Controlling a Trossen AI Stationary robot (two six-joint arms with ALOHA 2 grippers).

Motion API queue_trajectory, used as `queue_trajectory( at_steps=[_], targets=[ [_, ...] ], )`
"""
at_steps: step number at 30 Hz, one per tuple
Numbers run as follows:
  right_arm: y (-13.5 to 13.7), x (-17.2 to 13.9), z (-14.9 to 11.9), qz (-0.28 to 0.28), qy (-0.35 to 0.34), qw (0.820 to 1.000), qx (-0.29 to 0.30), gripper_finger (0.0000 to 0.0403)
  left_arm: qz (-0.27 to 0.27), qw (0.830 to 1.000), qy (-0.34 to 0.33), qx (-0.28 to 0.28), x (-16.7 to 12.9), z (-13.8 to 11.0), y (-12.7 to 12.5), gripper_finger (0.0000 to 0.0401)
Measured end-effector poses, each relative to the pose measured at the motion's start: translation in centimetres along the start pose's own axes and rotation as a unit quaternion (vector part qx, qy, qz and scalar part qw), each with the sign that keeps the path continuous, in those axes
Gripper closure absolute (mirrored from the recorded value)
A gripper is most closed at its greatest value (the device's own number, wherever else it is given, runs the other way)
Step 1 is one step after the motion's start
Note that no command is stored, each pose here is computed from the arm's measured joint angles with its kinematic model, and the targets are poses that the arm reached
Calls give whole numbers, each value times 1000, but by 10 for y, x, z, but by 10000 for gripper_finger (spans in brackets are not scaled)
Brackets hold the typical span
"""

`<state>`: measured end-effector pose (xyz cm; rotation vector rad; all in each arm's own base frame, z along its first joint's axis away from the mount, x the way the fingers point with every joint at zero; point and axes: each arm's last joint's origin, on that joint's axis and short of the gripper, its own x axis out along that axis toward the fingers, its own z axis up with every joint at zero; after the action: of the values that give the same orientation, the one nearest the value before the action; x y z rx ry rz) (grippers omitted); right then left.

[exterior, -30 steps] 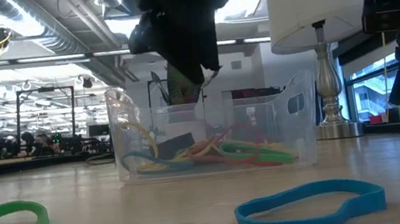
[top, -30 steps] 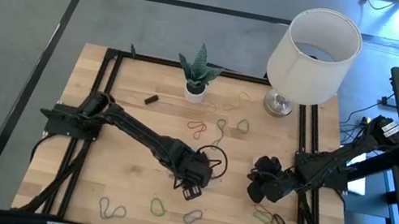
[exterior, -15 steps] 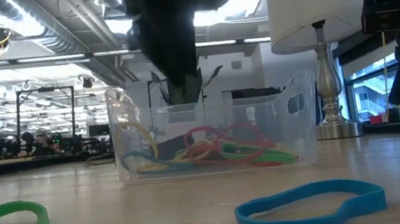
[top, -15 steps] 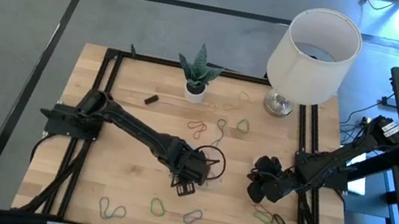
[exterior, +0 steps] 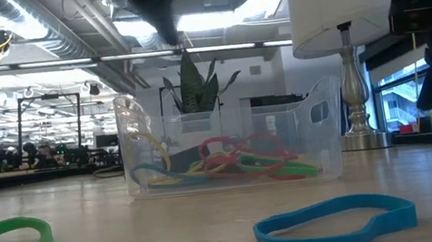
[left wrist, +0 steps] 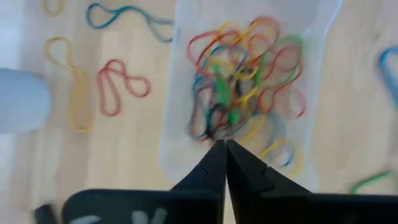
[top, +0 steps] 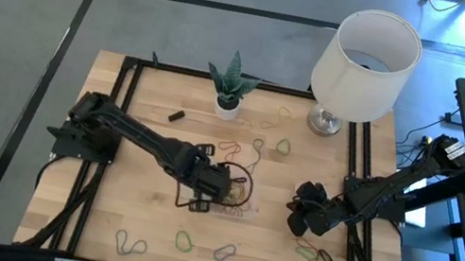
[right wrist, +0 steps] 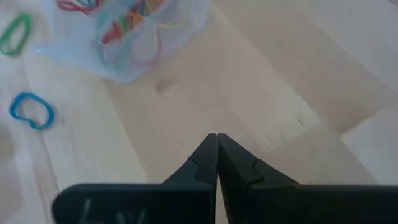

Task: Pick and place rubber bands into bin
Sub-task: Put the top blue rubber band into the transparent bin

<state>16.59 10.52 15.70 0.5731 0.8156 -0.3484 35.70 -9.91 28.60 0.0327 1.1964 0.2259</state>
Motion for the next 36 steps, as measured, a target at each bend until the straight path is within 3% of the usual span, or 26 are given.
queue_trajectory(
  at_steps=[5, 13, 20, 25, 29, 36],
  targets=[
    [3, 2, 10, 10, -49, 998, 25, 390, -4, 1000, -30, -6, 0, -38, 16, 399],
    [10, 1, 47, -9, -107, 994, 12, 400, -45, 983, -166, -57, -4, -119, 50, 399],
    [19, 2, 99, -107, -117, 987, 11, 401, -66, 951, -295, -63, -7, -176, 79, 399],
    [21, 13, 138, -201, -84, 975, 40, 402, -67, 927, -363, -65, -7, -198, 97, 399],
    [18, 29, 165, -253, -76, 959, 101, 398, -72, 918, -388, -42, -8, -208, 106, 400],
    [6, 75, 198, -277, -32, 949, 147, 354, -68, 912, -404, 10, -9, -210, 114, 399]
  ],
)
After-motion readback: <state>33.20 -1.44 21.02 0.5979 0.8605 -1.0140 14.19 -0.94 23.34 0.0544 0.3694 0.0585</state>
